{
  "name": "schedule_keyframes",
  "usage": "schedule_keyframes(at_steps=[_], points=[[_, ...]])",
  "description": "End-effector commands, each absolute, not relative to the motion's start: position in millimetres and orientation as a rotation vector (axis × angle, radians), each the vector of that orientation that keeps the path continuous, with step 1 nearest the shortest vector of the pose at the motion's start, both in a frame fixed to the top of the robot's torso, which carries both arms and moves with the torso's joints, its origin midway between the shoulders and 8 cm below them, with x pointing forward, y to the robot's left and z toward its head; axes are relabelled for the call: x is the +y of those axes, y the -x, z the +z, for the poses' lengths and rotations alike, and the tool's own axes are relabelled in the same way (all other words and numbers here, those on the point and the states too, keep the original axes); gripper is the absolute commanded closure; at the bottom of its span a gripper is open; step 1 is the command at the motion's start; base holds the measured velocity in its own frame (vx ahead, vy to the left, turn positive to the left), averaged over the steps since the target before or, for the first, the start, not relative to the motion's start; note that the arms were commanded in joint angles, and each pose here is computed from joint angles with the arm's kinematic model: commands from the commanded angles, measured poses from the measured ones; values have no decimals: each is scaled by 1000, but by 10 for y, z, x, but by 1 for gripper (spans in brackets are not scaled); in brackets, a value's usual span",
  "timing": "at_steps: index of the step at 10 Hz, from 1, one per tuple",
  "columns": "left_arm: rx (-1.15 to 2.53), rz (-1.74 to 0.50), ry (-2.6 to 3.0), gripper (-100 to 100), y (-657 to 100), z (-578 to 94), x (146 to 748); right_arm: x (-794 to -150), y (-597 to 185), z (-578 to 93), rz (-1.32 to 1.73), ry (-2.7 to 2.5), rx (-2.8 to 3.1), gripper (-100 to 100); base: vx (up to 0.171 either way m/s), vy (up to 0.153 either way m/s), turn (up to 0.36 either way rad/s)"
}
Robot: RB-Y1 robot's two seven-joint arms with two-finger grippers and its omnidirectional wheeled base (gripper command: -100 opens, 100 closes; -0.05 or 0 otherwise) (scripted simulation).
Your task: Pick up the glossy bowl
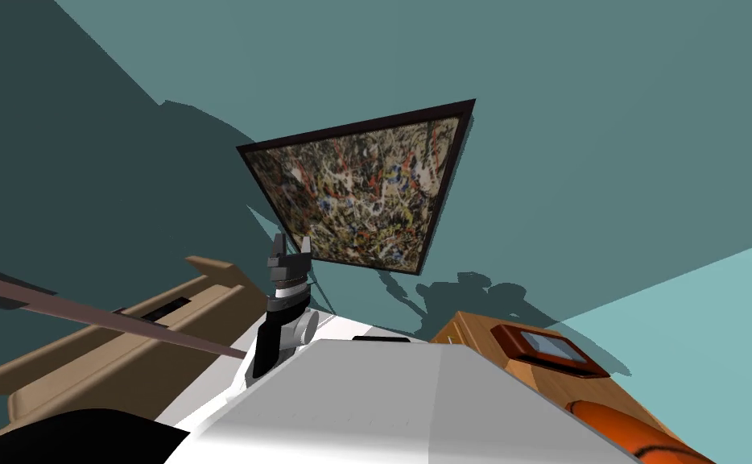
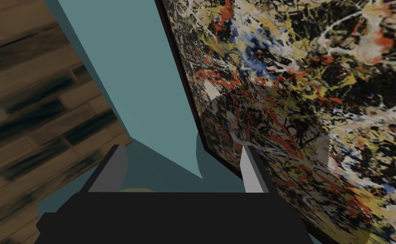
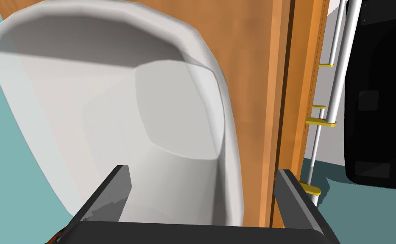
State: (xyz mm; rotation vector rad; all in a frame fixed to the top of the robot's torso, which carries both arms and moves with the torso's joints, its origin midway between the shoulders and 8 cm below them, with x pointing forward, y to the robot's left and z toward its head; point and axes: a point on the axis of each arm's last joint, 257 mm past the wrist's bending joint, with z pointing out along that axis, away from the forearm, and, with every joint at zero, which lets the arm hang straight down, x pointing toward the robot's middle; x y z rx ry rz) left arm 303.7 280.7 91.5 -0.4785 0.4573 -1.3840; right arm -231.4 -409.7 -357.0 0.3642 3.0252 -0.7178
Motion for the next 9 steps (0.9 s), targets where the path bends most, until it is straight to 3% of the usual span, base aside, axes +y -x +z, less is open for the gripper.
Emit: schedule_keyframes(at_steps=[1,5,6,7,9], points=[[457,-1384,478,0,-3037,915,2807,-4097,2314,-3570,-718,-364,3025,100,0,0,0],[457,-1384,478,0,-3037,915,2807,-4091,2309,-3573,-715,-365,3025,100,0,2,0],[457,-1384,478,0,-3037,915,2807,-4091,2309,-3574,-715,-365,3024,0,0,0,0],[457,-1384,478,0,-3037,915,2807,-4061,2284,-3552,-716,-332,3025,100,37,-31,-227],[458,-1384,478,0,-3036,915,2808,-3993,2183,-3452,-715,-237,3022,100,73,-72,-335]])
